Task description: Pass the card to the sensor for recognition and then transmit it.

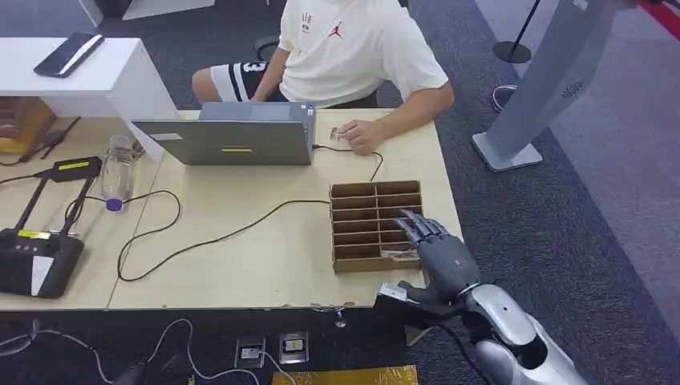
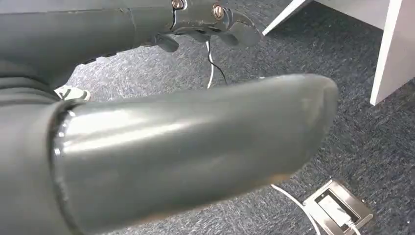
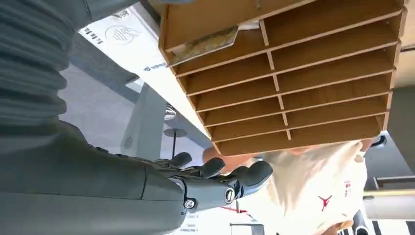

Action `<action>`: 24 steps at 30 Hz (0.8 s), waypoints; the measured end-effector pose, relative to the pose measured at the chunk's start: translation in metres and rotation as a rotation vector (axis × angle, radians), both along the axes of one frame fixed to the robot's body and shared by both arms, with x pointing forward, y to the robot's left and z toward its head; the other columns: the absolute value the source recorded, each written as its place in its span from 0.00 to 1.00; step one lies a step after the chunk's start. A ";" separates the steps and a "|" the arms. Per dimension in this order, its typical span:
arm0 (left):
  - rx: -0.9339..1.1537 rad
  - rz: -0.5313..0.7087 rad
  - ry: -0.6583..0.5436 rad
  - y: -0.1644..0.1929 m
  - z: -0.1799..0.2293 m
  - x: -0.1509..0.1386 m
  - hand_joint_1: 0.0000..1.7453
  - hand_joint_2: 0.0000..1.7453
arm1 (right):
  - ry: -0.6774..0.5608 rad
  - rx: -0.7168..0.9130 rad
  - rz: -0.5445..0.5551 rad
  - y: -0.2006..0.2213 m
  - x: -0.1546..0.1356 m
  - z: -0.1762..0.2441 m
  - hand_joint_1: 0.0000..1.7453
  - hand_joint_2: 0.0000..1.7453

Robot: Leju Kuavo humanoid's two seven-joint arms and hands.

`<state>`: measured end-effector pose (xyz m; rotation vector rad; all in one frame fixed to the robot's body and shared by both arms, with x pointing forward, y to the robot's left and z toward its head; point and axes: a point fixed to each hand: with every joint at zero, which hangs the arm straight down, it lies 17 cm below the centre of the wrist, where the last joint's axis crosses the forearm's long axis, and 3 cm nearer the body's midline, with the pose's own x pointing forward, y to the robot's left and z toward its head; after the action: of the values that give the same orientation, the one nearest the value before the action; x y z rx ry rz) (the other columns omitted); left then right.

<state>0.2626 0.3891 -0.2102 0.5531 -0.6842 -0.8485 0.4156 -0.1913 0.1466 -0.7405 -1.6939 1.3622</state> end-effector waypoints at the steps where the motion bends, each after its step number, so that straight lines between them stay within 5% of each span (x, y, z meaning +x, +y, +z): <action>1: 0.000 0.000 -0.002 0.000 0.000 0.001 0.00 0.00 | 0.006 -0.001 -0.002 0.000 0.000 -0.003 0.00 1.00; 24: -0.002 -0.007 -0.001 -0.002 0.001 0.004 0.00 0.00 | 0.020 0.008 -0.025 0.003 0.004 -0.026 0.00 1.00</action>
<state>0.2663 0.3875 -0.2091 0.5494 -0.6884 -0.8535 0.4192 -0.1886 0.1209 -0.7382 -1.6682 1.3408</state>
